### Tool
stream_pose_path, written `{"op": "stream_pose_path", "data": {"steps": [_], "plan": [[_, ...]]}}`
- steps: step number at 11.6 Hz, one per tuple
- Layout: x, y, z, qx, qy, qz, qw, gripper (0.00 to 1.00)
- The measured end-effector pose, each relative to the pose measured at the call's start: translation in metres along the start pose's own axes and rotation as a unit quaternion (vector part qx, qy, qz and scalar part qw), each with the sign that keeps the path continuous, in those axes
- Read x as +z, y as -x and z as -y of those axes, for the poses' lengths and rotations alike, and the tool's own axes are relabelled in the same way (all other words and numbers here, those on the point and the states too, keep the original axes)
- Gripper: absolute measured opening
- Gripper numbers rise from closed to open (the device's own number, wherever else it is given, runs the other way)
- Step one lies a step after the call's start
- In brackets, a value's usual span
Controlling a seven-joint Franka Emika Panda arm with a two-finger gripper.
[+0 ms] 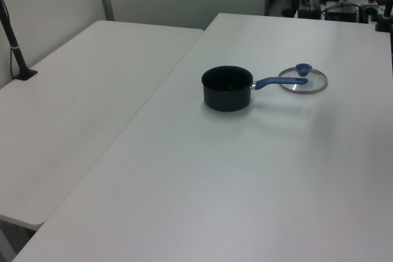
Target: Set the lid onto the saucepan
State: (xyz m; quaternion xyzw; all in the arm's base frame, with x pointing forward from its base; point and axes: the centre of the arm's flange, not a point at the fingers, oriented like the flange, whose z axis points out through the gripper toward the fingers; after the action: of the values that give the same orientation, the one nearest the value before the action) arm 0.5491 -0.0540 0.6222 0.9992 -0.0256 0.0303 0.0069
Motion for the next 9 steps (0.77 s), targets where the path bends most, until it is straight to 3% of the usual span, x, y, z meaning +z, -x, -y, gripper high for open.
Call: {"op": "stream_pose_path", "data": {"steps": [2, 6, 7, 9], "plan": [[0.001, 0.001, -0.012, -0.014, 0.001, 0.001, 0.9999, 1.0], [0.03, 0.012, -0.071, -0.103, 0.001, 0.033, 0.9941, 1.0], [0.05, 0.017, -0.088, -0.12, 0.012, 0.052, 0.9913, 1.0], [0.115, 0.023, -0.116, -0.129, 0.025, 0.043, 0.9904, 1.0]]}}
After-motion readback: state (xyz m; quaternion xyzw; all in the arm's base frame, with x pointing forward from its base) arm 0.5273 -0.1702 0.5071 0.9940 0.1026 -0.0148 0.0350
